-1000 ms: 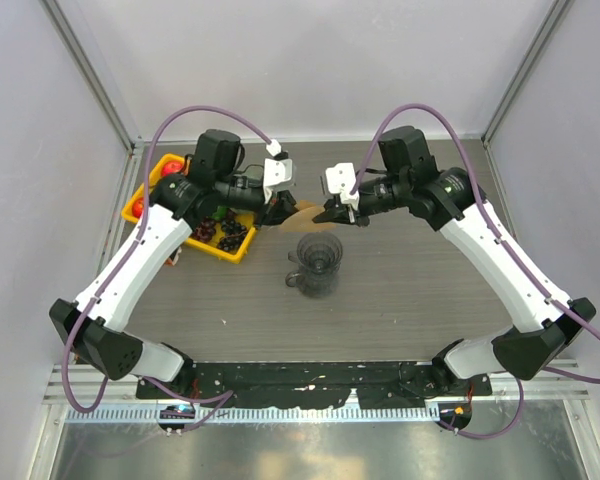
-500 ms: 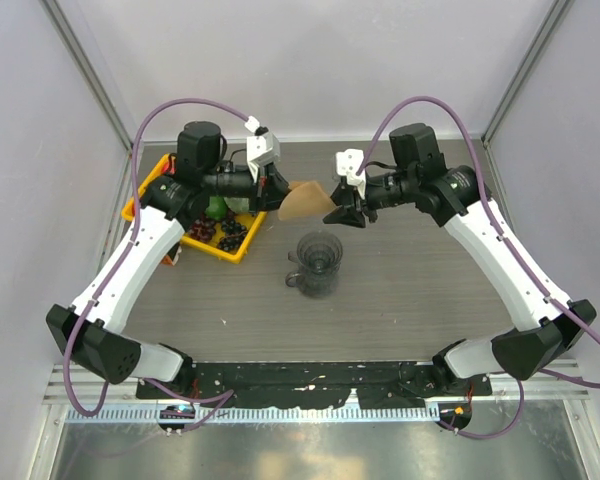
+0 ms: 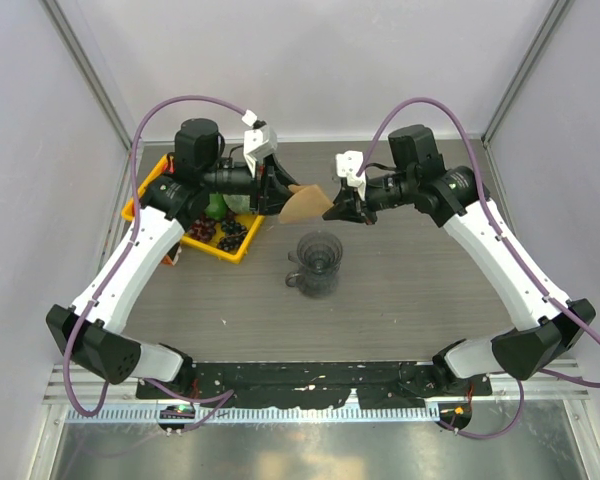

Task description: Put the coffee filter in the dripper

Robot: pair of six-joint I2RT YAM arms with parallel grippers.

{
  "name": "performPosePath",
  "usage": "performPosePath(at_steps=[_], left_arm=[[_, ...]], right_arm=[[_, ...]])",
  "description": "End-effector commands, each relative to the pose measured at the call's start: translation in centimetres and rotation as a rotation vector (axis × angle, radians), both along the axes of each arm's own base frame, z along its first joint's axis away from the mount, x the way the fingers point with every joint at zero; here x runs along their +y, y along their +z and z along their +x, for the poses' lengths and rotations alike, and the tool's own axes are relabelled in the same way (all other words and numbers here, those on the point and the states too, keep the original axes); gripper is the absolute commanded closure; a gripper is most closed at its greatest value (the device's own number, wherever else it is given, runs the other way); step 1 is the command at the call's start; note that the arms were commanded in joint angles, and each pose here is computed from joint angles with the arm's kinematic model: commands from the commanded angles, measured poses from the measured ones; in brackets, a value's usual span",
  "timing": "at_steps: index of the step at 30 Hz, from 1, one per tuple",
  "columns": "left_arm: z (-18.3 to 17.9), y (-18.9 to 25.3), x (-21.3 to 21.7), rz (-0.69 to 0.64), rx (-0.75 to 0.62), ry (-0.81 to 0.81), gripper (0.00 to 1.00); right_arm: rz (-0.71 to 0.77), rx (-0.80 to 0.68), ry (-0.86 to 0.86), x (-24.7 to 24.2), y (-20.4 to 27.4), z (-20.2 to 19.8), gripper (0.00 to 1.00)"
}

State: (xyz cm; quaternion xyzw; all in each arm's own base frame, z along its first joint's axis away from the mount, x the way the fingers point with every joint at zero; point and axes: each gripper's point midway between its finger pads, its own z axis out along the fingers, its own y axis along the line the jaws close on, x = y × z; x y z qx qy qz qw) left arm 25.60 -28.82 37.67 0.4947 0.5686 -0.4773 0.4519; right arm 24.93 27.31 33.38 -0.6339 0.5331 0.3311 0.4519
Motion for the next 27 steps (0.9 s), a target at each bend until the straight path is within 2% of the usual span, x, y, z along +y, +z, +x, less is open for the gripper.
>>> performPosePath(at_steps=[1,8,17,19,21,22,24,25,26,27], left_arm=[[0.0,1.2,0.0,-0.025,-0.048,-0.006,0.6],[0.1,1.0,-1.1,-0.029,-0.062,-0.034,0.64],[-0.3,0.9,-2.1,-0.033,-0.066,-0.082,0.63],[-0.3,1.0,-2.3,-0.036,-0.066,-0.092,0.67],[-0.2,1.0,-2.4,-0.035,-0.053,-0.086,0.77],[-0.2,1.2,-2.5,-0.039,-0.046,-0.084,0.81],[-0.2,1.5,-2.5,-0.043,-0.024,-0.079,0.94],[-0.1,1.5,-2.4,-0.047,-0.007,-0.074,1.0],[0.1,1.7,-2.4,-0.054,0.012,-0.058,1.0],[0.3,1.9,-2.3,-0.063,0.065,-0.034,1.0]], right_arm=[[0.065,-0.044,0.034,0.3,2.9,-0.5,0.95],[0.076,-0.018,0.06,0.5,3.1,-1.1,0.95],[0.079,0.003,0.081,0.8,3.3,-1.2,0.95],[0.078,0.01,0.078,0.9,3.3,-0.9,0.95],[0.08,0.013,0.073,1.0,3.5,-0.8,0.93],[0.075,0.011,0.066,1.1,3.4,-0.5,0.91],[0.067,0.003,0.031,0.9,3.5,0.2,0.77],[0.065,-0.007,-0.006,0.5,3.7,0.9,0.65],[0.065,-0.01,-0.026,0.3,3.7,1.3,0.59],[0.069,-0.031,-0.07,-0.4,4.0,2.3,0.47]])
